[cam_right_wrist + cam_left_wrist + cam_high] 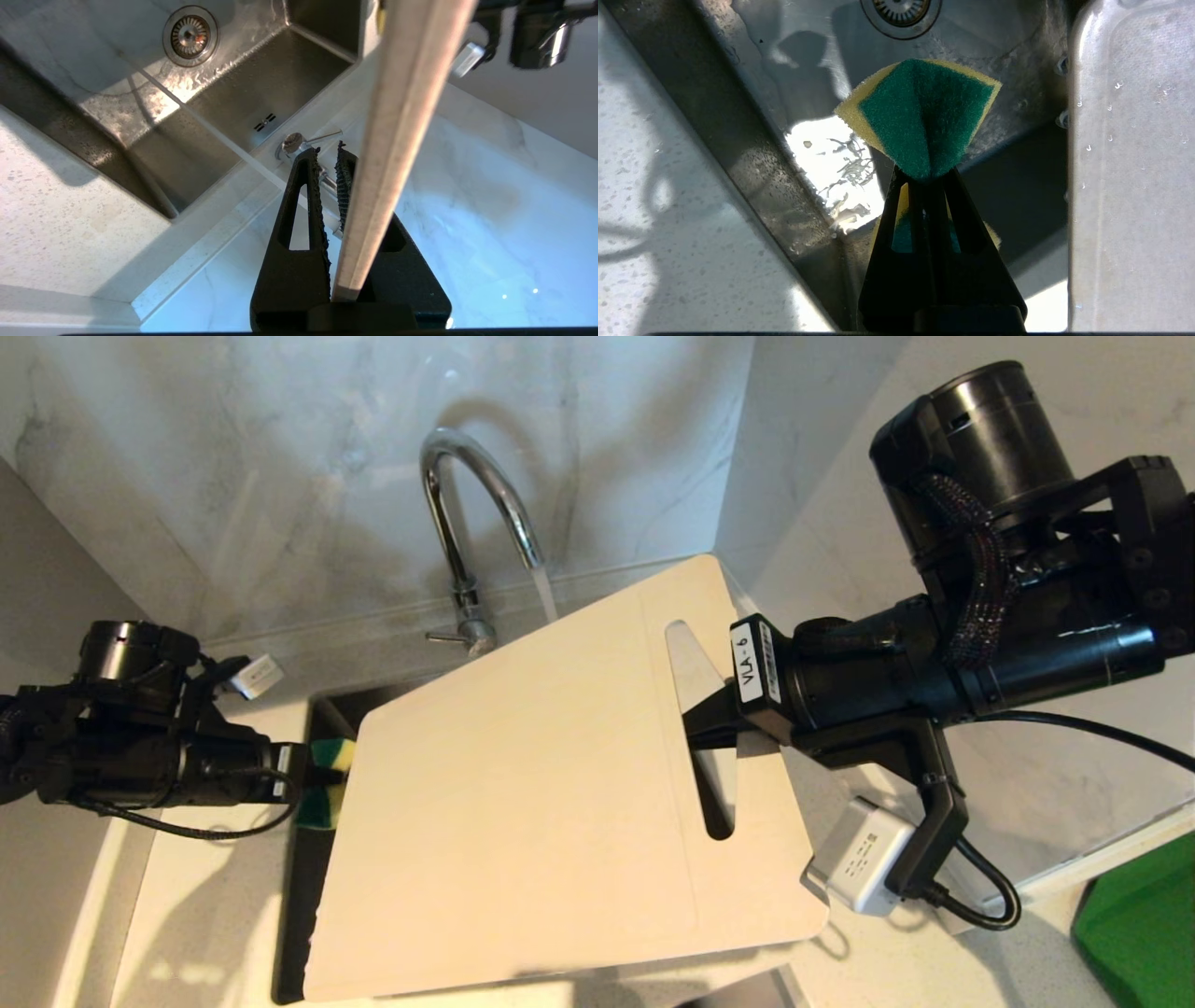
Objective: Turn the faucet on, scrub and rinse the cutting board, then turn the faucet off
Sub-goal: Scrub the cutting board underwater
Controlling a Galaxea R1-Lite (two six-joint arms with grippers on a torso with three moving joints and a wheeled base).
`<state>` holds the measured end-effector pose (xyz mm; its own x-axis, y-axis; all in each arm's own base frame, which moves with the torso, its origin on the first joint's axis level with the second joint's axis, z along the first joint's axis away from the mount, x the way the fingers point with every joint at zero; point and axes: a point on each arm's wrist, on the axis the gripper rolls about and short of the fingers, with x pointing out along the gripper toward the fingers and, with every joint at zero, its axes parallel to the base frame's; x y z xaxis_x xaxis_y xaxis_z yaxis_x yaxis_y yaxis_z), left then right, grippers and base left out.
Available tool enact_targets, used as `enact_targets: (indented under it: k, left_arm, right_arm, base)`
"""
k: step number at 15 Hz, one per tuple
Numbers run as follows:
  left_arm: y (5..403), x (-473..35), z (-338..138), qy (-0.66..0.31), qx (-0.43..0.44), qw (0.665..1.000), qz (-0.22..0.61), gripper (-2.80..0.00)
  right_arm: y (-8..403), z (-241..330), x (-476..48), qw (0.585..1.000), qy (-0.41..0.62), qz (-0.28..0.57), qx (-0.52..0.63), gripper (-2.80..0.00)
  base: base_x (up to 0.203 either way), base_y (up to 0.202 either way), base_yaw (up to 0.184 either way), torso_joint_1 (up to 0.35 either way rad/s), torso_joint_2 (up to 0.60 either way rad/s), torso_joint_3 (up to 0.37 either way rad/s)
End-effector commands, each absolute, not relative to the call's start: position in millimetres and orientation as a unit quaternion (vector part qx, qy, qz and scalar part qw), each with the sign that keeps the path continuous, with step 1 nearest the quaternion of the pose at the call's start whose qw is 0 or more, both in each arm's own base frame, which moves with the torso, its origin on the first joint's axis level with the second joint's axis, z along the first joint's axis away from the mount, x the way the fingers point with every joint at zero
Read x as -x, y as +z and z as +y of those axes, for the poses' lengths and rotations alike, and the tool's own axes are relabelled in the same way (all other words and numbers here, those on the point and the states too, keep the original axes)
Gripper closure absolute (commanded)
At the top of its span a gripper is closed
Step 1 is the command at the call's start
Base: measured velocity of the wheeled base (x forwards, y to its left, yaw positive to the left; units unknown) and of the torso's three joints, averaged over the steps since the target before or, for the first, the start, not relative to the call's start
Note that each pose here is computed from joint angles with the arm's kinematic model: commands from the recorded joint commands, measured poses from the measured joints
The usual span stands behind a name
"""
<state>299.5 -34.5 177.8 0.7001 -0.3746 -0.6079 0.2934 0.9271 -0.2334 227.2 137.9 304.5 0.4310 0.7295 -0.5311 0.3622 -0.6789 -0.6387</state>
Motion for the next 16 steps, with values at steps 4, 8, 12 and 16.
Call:
enact_targets:
  k: [4,8,12,16]
  left_arm:
    - [229.7,-274.1,-34.0,-0.196,0.071,0.940,0.270,0.00]
    - [287.3,-238.4,-53.9,-0.237,0.090,0.936,0.245,0.00]
    - [292.6,-239.9,-101.6,-0.269,0.083,0.925,0.255,0.00]
    - [277.1,-279.5,-145.1,-0.269,0.100,0.913,0.289,0.00]
  right_arm:
    - [303.6,138.2,-227.8,0.215,0.414,-0.337,0.818,0.00]
    - [303.9,138.2,-227.8,0.215,0.414,-0.337,0.818,0.00]
    - [303.5,139.6,-229.4,0.216,0.409,-0.340,0.819,0.00]
    - [303.9,139.0,-228.3,0.223,0.411,-0.337,0.817,0.00]
  base:
    - [0.000,0.000,0.000,0.000,0.00,0.000]
    - [0.000,0.000,0.000,0.000,0.00,0.000]
    - [0.000,0.000,0.000,0.000,0.00,0.000]
    - [0.000,0.000,0.000,0.000,0.00,0.000]
